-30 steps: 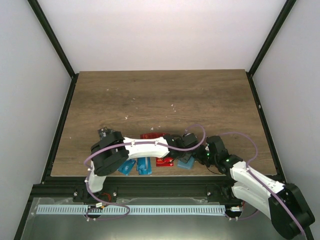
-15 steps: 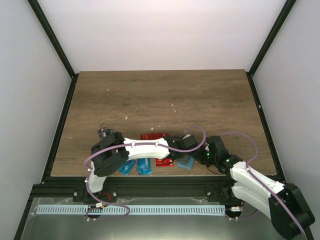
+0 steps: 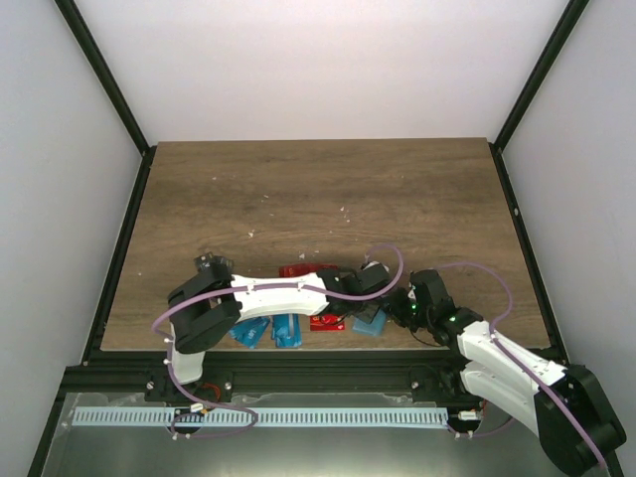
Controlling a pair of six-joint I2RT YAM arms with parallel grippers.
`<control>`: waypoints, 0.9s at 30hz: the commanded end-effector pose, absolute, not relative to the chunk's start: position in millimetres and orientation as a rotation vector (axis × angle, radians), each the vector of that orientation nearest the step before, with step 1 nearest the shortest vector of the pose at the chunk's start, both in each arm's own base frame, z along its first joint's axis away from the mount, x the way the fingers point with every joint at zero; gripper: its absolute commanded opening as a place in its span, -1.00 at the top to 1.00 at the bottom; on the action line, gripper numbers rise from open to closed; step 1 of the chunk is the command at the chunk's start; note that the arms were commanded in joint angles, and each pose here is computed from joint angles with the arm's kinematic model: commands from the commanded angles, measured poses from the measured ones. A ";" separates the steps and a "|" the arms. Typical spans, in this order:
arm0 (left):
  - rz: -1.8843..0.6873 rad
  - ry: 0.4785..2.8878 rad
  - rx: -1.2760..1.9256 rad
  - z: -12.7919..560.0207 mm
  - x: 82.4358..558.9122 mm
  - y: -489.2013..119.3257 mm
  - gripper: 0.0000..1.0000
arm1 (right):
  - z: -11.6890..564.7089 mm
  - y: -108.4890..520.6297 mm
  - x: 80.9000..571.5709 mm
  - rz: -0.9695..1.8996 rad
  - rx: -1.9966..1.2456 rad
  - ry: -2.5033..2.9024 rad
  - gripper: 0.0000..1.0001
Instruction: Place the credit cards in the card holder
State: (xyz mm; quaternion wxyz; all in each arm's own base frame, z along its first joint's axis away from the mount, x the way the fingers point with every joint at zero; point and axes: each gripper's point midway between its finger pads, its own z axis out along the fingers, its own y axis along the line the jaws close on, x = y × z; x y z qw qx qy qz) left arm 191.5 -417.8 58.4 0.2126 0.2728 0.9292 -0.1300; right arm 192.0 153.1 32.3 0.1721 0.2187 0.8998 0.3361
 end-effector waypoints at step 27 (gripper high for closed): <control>-0.604 2.598 0.616 52.6 193.6 -436.4 0.92 | 13.1 143.1 180.3 0.837 0.682 2.650 0.99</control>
